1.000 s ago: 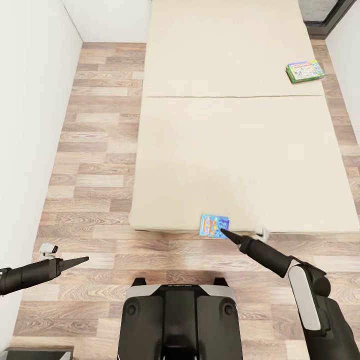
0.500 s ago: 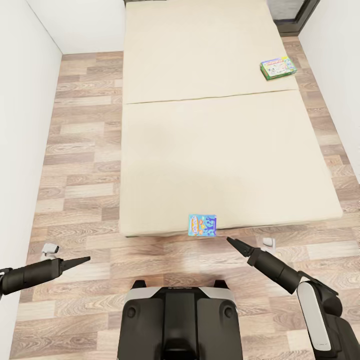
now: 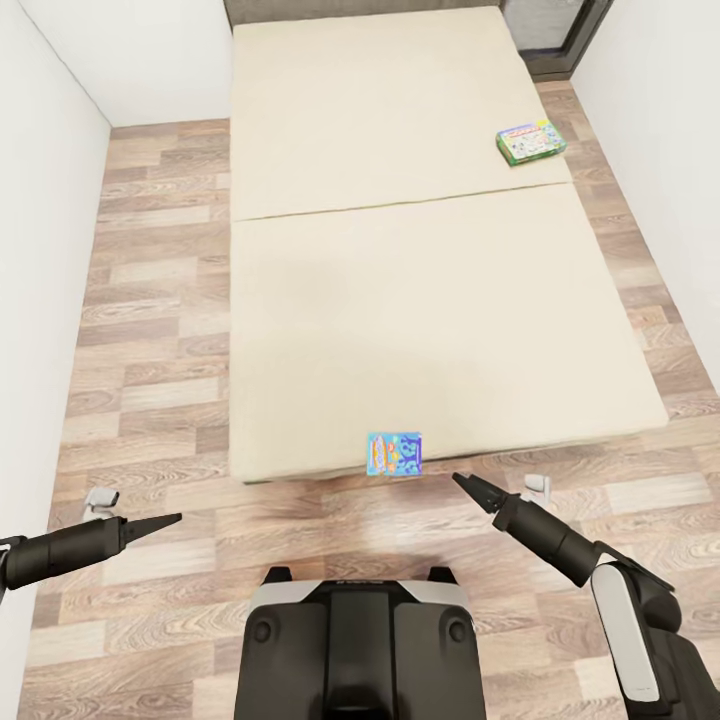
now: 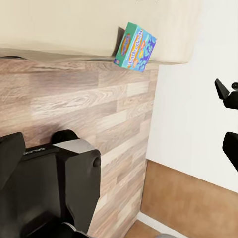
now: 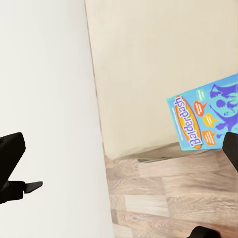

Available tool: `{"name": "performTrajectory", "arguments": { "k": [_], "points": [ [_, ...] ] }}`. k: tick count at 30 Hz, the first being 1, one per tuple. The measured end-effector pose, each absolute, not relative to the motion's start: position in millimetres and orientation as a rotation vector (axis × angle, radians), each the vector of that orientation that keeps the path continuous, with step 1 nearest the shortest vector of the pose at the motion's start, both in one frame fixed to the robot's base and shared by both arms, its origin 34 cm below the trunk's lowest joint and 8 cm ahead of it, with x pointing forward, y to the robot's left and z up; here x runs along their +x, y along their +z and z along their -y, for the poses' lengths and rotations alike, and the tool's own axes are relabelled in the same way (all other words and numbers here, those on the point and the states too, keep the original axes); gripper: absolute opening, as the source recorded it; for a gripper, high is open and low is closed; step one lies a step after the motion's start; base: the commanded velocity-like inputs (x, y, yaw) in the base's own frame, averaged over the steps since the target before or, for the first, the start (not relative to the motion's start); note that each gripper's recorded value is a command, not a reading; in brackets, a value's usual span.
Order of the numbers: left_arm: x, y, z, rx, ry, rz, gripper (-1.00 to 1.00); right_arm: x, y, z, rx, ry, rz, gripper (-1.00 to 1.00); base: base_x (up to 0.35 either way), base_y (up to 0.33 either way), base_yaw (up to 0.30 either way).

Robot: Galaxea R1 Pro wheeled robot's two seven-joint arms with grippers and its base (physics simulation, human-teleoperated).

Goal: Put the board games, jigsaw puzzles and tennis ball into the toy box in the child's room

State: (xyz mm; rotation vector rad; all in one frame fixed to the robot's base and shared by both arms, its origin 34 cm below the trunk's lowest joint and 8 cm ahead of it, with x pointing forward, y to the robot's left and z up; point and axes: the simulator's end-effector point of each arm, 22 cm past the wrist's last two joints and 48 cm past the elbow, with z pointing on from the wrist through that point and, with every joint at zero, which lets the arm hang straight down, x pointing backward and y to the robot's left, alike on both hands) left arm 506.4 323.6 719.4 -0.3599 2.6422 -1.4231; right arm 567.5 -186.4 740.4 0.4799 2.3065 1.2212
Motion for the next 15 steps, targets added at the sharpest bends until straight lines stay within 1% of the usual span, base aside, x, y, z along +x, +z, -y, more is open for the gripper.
{"name": "performTrajectory", "arguments": {
  "k": [15],
  "points": [
    [511.1, 725.7, -324.7, -0.35, -1.417, -2.629, 1.0, 567.9, 741.2, 187.9, 0.471, 1.206, -2.309, 1.0, 0.0, 0.0, 0.004]
  ]
}}
